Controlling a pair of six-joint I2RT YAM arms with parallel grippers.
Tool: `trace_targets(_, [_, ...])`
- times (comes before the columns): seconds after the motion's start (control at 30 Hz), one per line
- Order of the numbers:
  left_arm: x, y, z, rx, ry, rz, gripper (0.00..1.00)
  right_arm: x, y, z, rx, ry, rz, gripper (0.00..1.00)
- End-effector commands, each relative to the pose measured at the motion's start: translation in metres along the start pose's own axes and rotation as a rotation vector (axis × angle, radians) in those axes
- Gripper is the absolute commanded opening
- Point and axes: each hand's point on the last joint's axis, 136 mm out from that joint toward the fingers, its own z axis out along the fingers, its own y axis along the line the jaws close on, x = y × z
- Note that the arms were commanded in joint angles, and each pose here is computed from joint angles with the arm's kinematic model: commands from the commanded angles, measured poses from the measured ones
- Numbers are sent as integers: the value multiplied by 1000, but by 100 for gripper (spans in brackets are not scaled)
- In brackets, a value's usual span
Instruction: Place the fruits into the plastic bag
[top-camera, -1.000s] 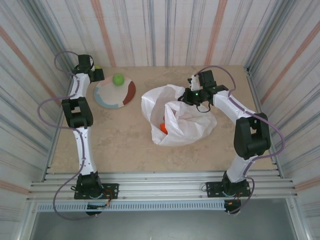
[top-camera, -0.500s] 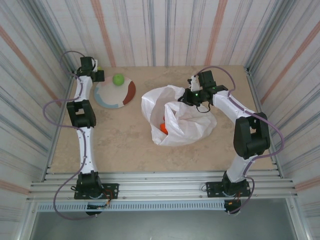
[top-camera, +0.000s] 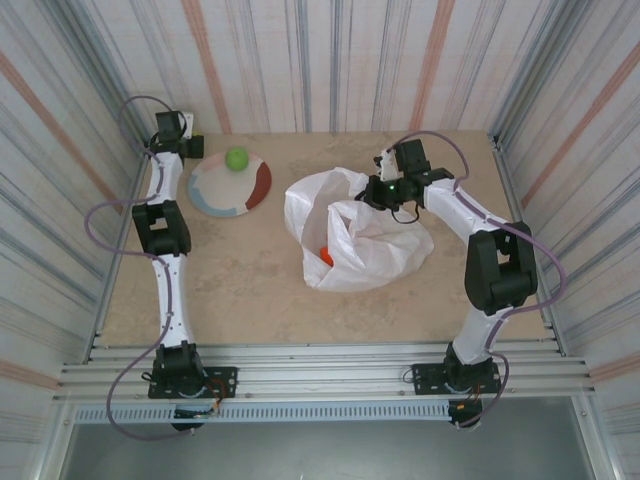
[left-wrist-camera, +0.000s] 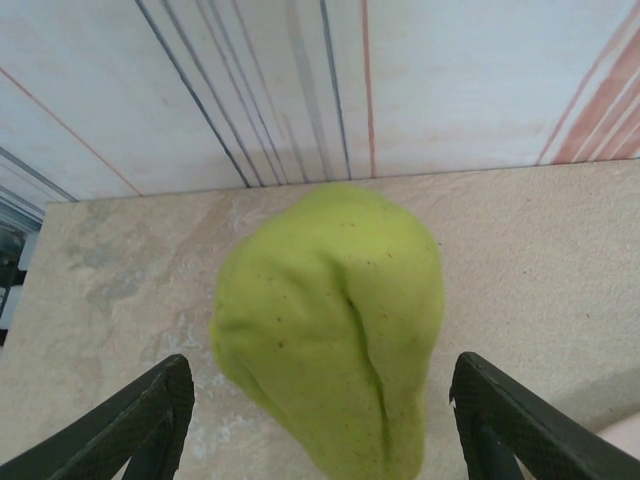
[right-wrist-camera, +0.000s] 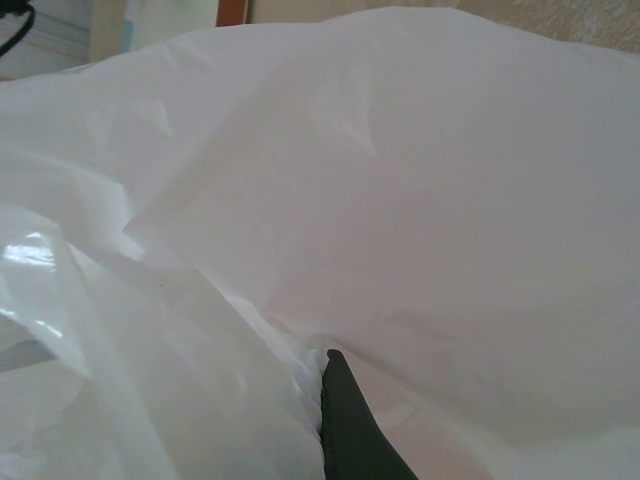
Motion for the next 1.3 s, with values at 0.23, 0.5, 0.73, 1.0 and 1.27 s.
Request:
trace_targets(0.23, [-10, 3, 6, 89, -89, 48, 75, -7, -1, 5, 23, 11, 12, 0])
trace_targets(0.5, [-10, 4, 6, 129, -96, 52, 74, -12, 2, 13, 21, 21, 9, 0])
trace_targets(0.73, [-4, -8, 3, 194, -74, 79, 70, -14, 1, 18, 18, 28, 8, 0])
trace_targets(1.0, [-2, -14, 0, 230, -66, 95, 66, -15, -1, 19, 18, 30, 11, 0])
trace_targets(1.27, [0, -12, 1, 213, -54, 94, 66, -18, -1, 19, 14, 29, 12, 0])
